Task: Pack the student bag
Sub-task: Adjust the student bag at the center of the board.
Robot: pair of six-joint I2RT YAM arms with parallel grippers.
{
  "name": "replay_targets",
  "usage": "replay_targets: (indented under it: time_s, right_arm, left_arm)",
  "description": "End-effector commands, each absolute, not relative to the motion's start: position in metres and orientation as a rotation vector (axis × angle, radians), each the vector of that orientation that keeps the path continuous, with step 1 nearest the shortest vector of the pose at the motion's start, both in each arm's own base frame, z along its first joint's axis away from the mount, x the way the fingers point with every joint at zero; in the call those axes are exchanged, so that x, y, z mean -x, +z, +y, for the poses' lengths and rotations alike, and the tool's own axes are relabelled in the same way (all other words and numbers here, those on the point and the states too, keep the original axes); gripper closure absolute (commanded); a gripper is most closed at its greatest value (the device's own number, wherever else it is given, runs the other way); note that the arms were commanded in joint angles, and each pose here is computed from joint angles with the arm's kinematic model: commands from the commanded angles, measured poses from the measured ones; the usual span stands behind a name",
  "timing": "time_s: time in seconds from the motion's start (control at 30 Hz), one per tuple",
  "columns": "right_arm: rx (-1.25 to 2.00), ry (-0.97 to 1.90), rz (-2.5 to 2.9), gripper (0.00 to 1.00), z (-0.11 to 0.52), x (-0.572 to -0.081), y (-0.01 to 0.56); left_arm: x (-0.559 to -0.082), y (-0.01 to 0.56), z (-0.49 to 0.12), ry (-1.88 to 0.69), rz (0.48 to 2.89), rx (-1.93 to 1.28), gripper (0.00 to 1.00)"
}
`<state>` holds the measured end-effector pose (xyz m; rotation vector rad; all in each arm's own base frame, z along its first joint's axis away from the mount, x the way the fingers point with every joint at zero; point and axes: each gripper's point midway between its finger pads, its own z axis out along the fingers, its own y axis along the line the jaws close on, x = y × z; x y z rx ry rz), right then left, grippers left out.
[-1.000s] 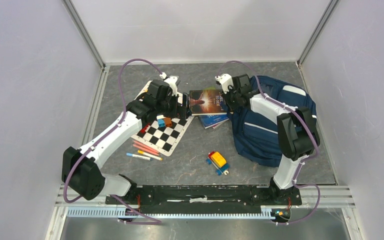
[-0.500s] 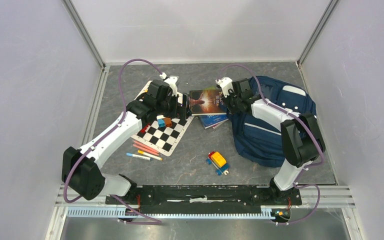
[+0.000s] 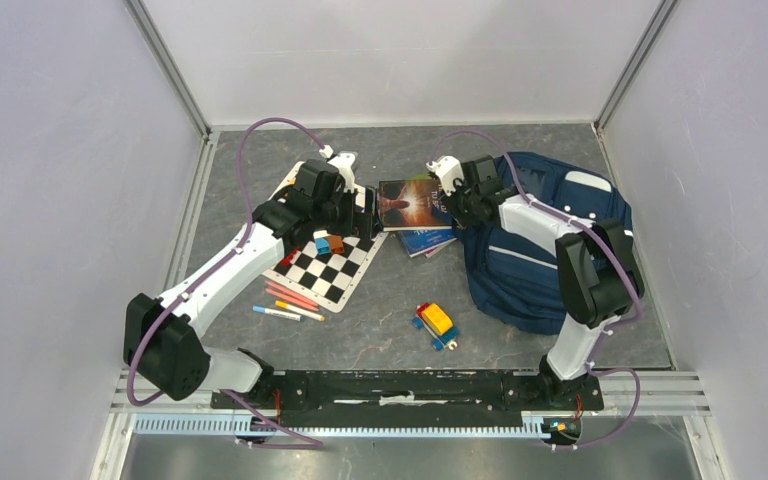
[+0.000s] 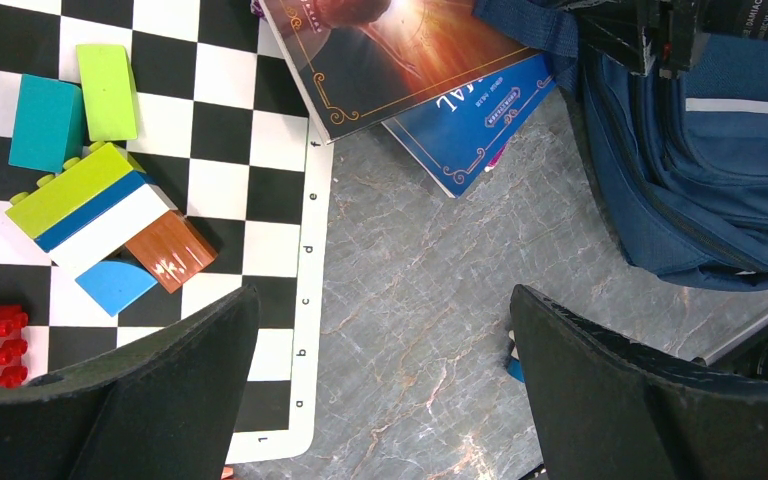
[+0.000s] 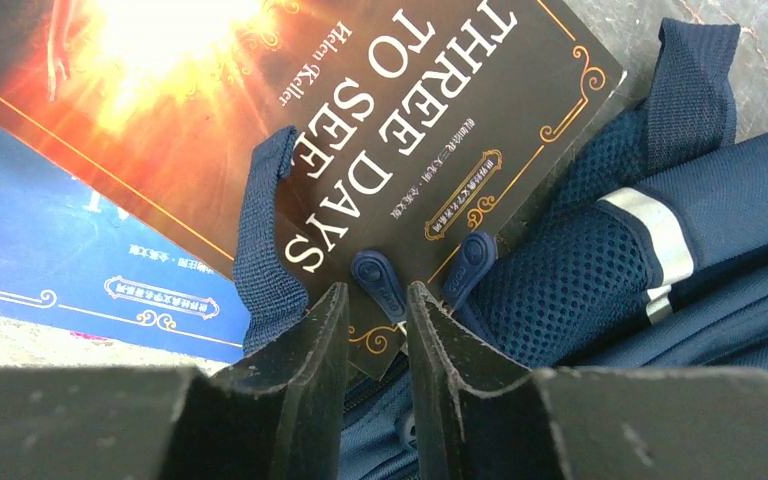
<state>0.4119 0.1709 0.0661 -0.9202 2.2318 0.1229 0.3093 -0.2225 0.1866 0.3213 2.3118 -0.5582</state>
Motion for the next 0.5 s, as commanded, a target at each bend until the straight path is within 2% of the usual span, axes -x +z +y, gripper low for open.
replay_targets:
  time_s: [0.0,0.23,0.47]
  right_arm:
    - [0.981,0.162,2.236,0.69,0.180,-0.412,0.058]
    - [0.995,0.223,2.206,1.00,0.188,-0.409,0.063]
    - [0.942,0.275,2.132,1.00,0.192,-0.399,0.085]
  left_arm:
    - [-0.312,0.201,-0.220,-0.544,2.253,-0.344,0.00]
    - [-0.312,0.202,-0.218,-0.536,2.250,-0.340,0.00]
    - [-0.312,0.202,-0.218,-0.536,2.249,-0.341,0.00]
